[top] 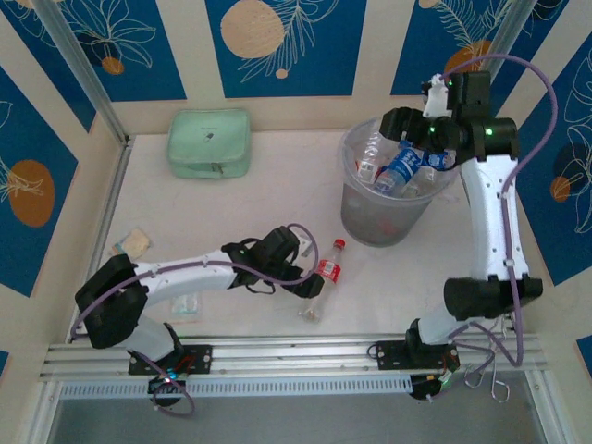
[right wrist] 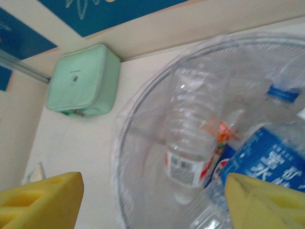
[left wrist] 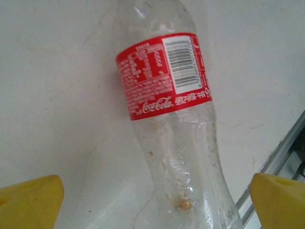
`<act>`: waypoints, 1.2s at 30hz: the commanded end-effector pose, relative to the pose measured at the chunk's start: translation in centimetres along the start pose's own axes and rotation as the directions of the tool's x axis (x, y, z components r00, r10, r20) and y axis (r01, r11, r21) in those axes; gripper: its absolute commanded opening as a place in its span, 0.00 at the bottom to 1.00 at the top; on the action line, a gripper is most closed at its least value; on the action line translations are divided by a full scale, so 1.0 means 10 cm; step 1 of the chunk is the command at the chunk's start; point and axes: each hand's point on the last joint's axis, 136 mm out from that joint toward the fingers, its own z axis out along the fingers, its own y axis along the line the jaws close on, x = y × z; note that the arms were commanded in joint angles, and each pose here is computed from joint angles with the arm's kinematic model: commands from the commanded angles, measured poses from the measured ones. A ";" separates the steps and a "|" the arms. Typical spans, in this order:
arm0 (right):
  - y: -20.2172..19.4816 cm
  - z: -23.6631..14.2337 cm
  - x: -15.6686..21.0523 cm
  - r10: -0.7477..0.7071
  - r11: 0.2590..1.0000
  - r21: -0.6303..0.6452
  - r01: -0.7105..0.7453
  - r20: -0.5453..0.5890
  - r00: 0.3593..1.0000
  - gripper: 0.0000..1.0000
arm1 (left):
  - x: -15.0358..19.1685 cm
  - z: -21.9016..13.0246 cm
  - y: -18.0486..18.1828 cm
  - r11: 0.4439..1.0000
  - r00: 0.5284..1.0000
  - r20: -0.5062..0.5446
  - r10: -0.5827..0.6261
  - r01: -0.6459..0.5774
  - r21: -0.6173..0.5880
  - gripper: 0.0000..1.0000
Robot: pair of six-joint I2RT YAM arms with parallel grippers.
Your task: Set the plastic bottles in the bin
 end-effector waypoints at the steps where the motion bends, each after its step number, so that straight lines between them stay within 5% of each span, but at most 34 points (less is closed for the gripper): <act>1: 0.18 -0.13 0.03 0.013 0.994 -0.107 -0.010 0.026 1.000 0.78 | 0.09 0.15 -0.02 1.000 0.999 -0.050 0.003 -0.004 -0.023 1.00; 7: 0.17 -0.20 0.16 0.013 0.993 -0.115 -0.011 0.013 1.000 0.78 | 0.13 0.40 -0.14 1.000 0.994 -0.104 0.024 -0.025 -0.008 0.98; 14: 0.16 -0.24 0.30 0.015 0.991 -0.135 -0.014 0.009 1.000 0.78 | 0.21 0.37 0.06 0.993 0.990 -0.140 0.026 -0.042 -0.111 0.61; 20: 0.21 -0.27 0.38 0.024 0.984 -0.174 -0.025 -0.007 1.000 0.78 | 0.07 0.13 0.11 0.986 0.995 -0.081 0.050 -0.062 -0.155 0.49; 29: 0.92 -0.40 0.56 0.010 0.853 -0.519 -0.056 -0.092 0.996 0.76 | -0.47 -0.76 0.43 0.941 0.962 0.241 0.125 -0.038 -0.336 0.47; 36: 1.35 -0.04 0.78 -0.105 0.847 -0.532 0.020 -0.130 0.986 0.75 | -0.99 -1.67 0.24 0.983 0.787 0.613 0.075 0.044 -0.176 0.42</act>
